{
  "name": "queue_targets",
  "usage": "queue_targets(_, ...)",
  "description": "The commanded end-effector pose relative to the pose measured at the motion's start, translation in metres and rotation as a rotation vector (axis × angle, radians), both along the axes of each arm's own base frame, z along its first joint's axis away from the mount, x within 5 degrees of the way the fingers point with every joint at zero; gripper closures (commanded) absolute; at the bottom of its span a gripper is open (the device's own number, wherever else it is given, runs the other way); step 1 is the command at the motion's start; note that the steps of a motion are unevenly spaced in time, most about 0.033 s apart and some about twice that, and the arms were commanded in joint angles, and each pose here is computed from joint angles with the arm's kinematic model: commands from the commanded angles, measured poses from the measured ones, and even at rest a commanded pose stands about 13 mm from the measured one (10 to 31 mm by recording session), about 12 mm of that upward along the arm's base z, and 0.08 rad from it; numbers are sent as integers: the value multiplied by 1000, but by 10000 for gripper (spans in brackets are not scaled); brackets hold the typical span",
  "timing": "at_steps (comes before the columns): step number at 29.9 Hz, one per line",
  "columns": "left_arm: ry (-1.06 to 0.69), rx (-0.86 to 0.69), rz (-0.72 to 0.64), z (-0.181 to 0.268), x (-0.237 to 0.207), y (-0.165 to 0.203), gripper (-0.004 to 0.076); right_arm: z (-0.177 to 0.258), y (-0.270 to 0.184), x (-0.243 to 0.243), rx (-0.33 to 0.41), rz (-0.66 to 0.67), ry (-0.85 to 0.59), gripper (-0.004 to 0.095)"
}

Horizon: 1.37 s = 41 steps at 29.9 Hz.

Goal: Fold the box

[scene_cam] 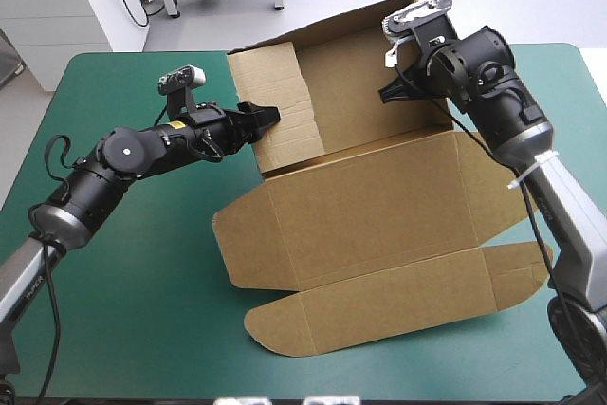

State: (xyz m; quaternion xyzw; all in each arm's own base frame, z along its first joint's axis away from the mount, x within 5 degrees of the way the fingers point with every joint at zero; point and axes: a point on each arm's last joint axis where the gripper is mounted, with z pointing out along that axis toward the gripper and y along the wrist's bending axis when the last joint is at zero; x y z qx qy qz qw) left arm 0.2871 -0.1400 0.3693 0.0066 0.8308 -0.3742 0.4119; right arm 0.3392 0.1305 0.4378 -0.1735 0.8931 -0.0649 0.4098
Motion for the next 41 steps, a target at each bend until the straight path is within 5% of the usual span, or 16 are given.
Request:
queue_targets(1, -112, -100, 52, 34, -8, 0, 283, 31, 2, -17, 65, 46, -113, 917)
queue_targets(19, -68, 173, 127, 39, 0, 12, 283, 31, 10, -21, 85, 58, -106, 917)
queue_targets(29, 76, 141, 103, 26, -7, -5, 283, 32, 15, -22, 99, 62, -122, 917)
queue_targets(41, 92, 179, 226, 7, -26, -38, 283, 34, 12, -21, 92, 36, -150, 918)
